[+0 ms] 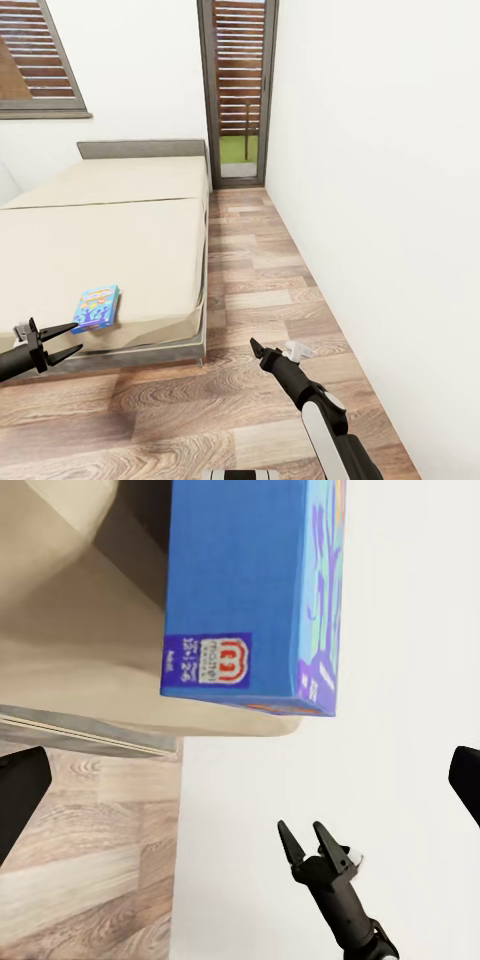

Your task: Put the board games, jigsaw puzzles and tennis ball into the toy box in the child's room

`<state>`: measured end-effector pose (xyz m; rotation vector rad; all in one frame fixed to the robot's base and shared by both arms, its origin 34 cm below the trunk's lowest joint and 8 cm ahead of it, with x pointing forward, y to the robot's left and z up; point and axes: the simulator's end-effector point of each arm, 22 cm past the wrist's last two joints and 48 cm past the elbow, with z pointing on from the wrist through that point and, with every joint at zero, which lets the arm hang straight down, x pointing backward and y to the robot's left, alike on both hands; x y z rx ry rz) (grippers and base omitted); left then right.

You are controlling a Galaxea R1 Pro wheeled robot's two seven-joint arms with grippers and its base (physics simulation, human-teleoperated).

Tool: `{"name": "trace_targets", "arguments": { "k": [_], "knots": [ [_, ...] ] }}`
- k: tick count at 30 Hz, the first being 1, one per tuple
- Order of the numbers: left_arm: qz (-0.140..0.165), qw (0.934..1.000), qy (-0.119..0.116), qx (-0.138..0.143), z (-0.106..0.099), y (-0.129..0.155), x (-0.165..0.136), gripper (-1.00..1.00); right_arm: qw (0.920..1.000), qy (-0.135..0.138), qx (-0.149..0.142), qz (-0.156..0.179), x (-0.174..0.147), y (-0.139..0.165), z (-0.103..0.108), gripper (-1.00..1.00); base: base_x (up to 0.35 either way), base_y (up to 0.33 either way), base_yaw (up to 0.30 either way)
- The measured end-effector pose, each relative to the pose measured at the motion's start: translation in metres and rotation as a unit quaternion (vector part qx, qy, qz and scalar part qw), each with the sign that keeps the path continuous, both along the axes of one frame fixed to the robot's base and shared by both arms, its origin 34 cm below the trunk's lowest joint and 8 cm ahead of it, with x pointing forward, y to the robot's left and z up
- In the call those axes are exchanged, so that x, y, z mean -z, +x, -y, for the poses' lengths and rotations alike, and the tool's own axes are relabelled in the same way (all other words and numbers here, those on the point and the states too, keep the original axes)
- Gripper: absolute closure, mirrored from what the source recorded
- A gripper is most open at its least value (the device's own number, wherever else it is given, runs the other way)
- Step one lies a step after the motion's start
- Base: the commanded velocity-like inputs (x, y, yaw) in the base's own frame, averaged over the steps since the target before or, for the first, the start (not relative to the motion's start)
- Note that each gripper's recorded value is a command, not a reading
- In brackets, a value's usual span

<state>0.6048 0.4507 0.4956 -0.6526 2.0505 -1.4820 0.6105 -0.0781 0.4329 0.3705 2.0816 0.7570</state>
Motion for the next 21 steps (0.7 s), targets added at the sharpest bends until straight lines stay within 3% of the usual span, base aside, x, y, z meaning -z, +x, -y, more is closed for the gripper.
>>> {"name": "trace_targets", "arguments": {
  "k": [8,21],
  "knots": [
    [0.000,1.0000,0.000,0.000,0.0001,0.0001,-0.0003,-1.00,1.0000,0.000,0.000,0.000,0.0000,0.0001,0.0005,-1.00,0.004,0.000,0.000],
    [-0.005,1.0000,0.000,0.003,0.0007,-0.0018,0.0013,-1.00,1.0000,0.000,0.000,0.000,-0.0001,0.0001,0.0003,-1.00,0.111,0.024,0.000]
  ]
}}
